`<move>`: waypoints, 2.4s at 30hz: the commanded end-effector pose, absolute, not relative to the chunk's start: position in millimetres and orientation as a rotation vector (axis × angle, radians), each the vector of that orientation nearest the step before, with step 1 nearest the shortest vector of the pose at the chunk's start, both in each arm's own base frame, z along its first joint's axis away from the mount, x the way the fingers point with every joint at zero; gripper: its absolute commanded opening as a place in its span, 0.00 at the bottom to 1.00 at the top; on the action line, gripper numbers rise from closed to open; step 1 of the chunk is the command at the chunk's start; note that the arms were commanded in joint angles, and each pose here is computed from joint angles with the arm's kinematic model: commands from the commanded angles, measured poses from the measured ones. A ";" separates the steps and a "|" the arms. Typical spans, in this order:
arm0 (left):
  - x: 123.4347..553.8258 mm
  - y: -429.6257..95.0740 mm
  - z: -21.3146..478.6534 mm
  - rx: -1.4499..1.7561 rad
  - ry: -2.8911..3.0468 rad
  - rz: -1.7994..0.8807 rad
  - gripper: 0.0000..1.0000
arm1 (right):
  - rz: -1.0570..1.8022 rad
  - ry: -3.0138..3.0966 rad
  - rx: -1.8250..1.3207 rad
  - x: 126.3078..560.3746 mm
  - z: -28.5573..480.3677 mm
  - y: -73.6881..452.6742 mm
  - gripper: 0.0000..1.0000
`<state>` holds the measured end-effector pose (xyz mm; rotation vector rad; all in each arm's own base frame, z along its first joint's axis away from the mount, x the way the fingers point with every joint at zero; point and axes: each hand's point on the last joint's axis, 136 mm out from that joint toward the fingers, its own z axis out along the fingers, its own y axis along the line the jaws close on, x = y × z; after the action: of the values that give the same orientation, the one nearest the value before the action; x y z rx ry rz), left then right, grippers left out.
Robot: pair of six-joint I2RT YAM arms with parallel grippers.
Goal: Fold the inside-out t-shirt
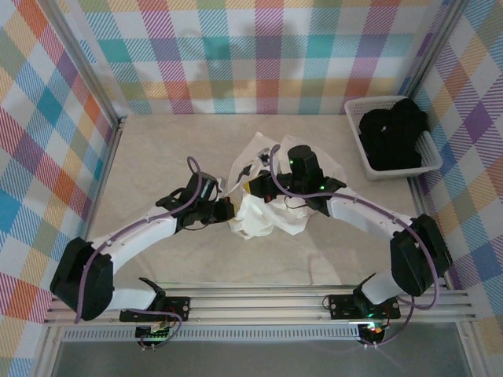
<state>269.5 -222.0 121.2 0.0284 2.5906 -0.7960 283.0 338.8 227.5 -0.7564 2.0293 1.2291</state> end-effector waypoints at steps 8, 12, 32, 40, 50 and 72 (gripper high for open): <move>242.5 -207.1 168.4 0.140 2.405 -0.868 0.00 | 1.009 1.984 -0.867 287.0 231.7 323.9 0.00; 232.7 -212.7 171.9 0.191 2.397 -0.935 0.00 | 1.007 1.991 -0.845 290.4 233.2 324.5 0.00; 281.5 -240.0 144.3 0.147 2.479 -0.883 0.33 | 1.095 1.988 -0.843 285.4 232.2 331.6 0.00; 274.9 -242.5 131.9 0.180 2.530 -0.878 0.36 | 1.078 1.982 -0.845 286.0 233.3 330.4 0.00; 277.1 -246.7 128.6 0.212 2.549 -0.869 0.20 | 1.068 1.988 -0.838 285.7 232.3 328.3 0.00; 214.2 -192.7 166.8 0.248 2.582 -0.732 0.01 | 0.702 2.166 -0.661 312.9 231.2 285.0 0.00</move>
<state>231.7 -201.5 192.0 0.2180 2.4291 -0.8130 310.8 295.7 224.0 -0.7121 2.1269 0.7685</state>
